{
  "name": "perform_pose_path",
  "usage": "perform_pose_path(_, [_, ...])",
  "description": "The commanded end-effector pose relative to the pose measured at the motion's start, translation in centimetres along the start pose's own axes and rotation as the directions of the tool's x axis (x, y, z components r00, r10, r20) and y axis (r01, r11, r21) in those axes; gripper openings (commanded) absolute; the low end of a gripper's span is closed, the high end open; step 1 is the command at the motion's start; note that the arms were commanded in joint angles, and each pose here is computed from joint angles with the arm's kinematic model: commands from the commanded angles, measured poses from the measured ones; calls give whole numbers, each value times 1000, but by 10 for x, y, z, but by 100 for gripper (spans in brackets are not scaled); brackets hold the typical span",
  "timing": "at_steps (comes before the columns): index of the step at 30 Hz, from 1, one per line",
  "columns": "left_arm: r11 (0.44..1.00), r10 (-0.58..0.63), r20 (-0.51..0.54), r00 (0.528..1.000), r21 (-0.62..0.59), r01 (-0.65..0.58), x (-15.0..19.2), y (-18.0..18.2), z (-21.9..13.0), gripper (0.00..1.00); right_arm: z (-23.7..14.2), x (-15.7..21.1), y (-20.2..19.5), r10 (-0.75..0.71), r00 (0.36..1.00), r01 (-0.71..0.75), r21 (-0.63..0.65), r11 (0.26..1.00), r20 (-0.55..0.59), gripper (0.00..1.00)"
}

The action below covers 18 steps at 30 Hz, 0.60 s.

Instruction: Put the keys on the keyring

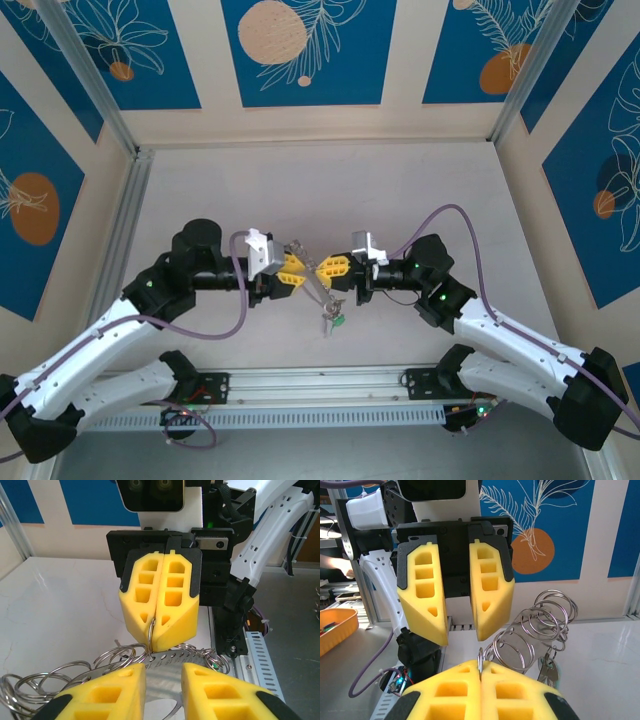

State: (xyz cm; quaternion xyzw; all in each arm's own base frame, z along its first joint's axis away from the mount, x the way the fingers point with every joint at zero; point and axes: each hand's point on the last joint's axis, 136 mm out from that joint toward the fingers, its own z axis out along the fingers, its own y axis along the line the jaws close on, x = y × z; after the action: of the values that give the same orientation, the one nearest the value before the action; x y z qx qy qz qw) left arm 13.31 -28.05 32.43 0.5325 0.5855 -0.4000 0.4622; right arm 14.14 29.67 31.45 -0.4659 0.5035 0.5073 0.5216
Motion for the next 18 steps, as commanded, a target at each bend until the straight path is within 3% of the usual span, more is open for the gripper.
perform_pose_path(1, [999, 37, -9, 999, 10, -37, 0, -2, 7, 24, -1, -18, 2, -40, 998, 40, -8, 999, 54, 0])
perform_pose_path(18, [996, 79, 34, 996, -31, -78, -10, 13, 18, 24, 1, -11, 10, -40, 999, 41, -44, 998, 24, 0])
